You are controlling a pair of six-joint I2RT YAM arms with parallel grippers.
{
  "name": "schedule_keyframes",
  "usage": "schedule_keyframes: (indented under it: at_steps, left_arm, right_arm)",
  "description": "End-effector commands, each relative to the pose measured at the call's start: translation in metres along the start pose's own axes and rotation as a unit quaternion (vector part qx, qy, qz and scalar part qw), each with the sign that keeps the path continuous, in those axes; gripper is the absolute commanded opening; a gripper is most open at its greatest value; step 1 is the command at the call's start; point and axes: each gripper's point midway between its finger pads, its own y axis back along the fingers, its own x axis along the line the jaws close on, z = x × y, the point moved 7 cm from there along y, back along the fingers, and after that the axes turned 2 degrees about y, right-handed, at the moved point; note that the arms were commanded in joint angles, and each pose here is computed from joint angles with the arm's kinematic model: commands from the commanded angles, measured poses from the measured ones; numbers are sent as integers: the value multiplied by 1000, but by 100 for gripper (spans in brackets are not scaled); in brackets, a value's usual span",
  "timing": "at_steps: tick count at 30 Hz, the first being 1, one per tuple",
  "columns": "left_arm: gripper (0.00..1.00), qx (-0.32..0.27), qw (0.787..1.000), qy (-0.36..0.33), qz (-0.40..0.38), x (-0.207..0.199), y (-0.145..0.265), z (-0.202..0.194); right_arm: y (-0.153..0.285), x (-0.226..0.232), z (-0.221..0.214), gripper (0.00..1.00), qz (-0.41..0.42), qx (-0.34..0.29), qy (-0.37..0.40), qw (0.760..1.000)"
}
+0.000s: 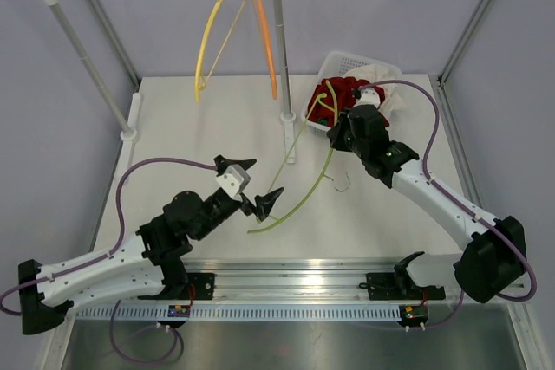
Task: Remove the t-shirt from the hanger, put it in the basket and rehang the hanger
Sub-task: Pass the hanger from the right arm to the left
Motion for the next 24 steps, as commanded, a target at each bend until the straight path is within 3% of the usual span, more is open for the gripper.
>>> schedule_keyframes:
  at_steps: [1,13,24]
  left_arm:
    - [98,-49,995,-68,-55,-7,-4,18]
    - [99,-35,972,-208,-108,-19,-39,-5]
    - [99,-14,958,-257,-130,-34,-72,-25]
  right_arm:
    - [3,3,15,0,-56,-14,-41,997]
    - [17,1,29,0,-122,-36,-137,982]
    - [19,6,30,0,-117,-23,-152,981]
